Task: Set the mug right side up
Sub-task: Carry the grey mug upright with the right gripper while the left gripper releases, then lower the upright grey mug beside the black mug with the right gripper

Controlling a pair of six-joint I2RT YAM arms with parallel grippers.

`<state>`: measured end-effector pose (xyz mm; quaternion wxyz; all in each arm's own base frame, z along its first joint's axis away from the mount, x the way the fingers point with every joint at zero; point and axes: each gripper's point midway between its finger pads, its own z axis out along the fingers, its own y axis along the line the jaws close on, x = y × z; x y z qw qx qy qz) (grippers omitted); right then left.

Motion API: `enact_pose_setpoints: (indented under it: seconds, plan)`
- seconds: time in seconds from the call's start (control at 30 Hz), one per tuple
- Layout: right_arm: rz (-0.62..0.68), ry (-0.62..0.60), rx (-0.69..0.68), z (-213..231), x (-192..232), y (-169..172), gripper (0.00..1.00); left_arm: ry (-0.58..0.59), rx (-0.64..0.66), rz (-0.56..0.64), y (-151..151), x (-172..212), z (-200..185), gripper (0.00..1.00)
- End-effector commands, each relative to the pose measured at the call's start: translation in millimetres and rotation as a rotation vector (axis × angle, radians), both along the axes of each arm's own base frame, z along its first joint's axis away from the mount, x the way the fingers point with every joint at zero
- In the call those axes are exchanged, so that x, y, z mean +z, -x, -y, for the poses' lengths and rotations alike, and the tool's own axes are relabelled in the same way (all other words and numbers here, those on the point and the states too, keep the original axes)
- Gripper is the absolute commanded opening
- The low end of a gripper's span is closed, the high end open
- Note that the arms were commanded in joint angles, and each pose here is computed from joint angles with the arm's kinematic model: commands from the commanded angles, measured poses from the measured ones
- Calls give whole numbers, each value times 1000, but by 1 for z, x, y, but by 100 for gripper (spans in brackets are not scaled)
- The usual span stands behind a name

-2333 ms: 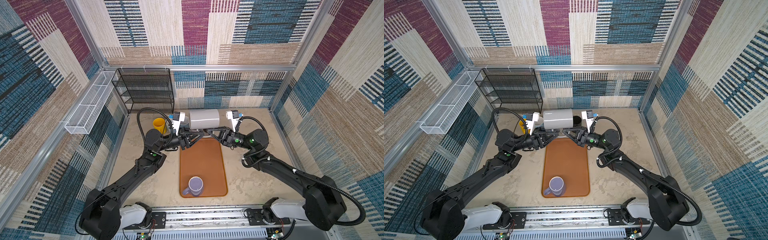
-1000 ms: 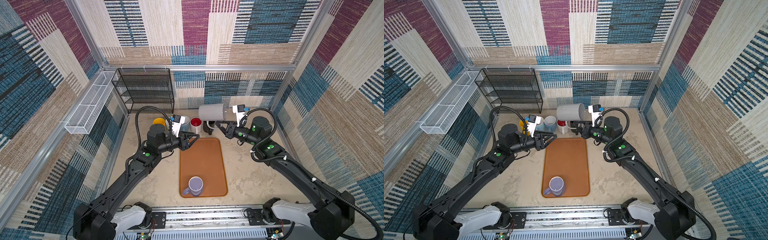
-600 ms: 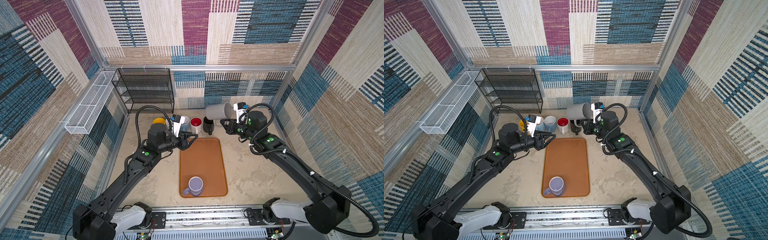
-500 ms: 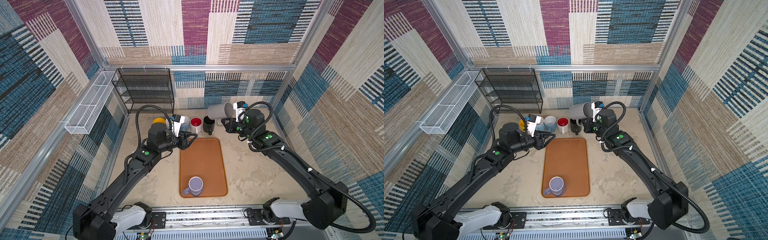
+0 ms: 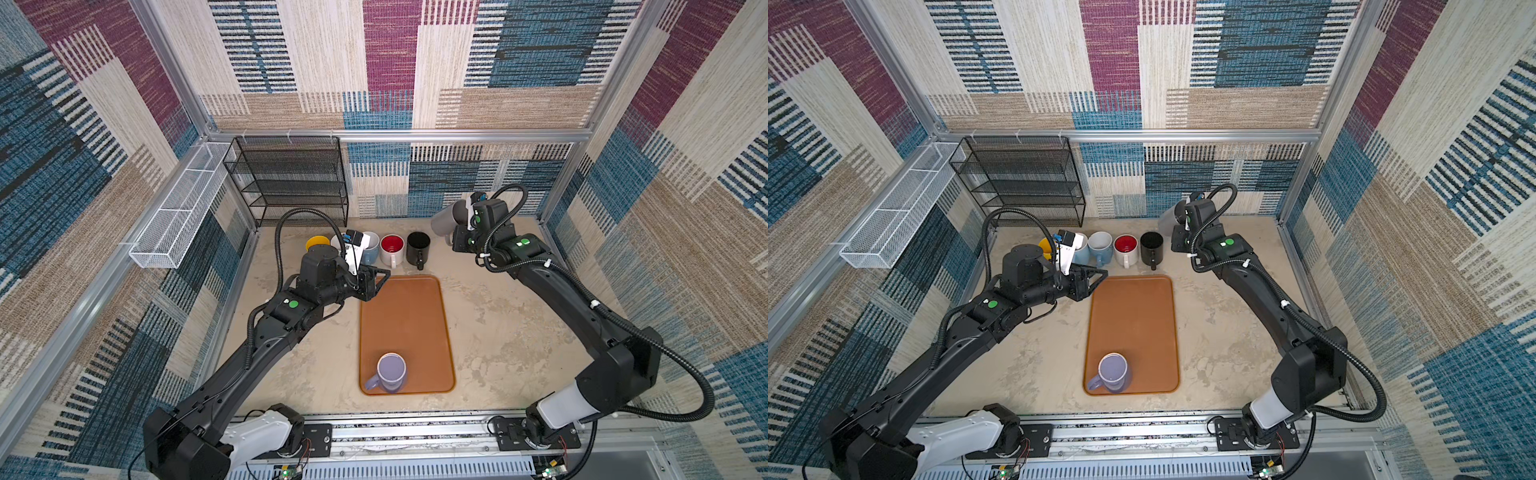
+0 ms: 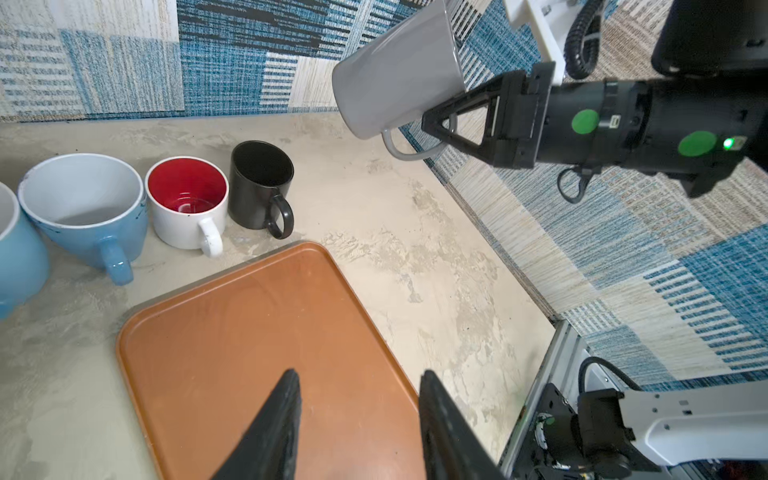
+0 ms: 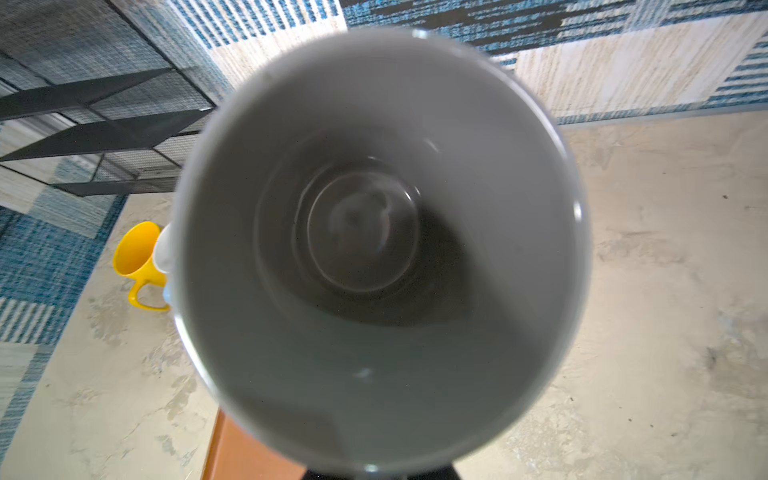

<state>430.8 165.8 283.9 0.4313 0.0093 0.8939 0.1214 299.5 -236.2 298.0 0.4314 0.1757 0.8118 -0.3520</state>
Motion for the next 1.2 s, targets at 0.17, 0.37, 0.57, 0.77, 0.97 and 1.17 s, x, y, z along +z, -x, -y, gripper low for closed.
enact_pose_setpoints:
  seconds: [0.17,0.37,0.57,0.77,0.97,1.17]
  plan:
    - [-80,192,-65,18,-20,-30,0,-57,19,16,0,-1,-3,42]
    - [-178,303,-88,23,-50,-50,0,-55,7,-12,6,-9,5,41]
    - [-243,374,-86,25,-72,-63,0,-63,7,-44,11,-22,11,40]
    - [-284,401,-61,21,-91,-71,0,-57,8,-63,15,-26,12,39]
    - [-314,406,-42,18,-111,-78,0,-61,26,-80,15,-33,9,37]
    - [-337,392,-25,13,-130,-83,0,-63,26,-82,17,-35,8,38]
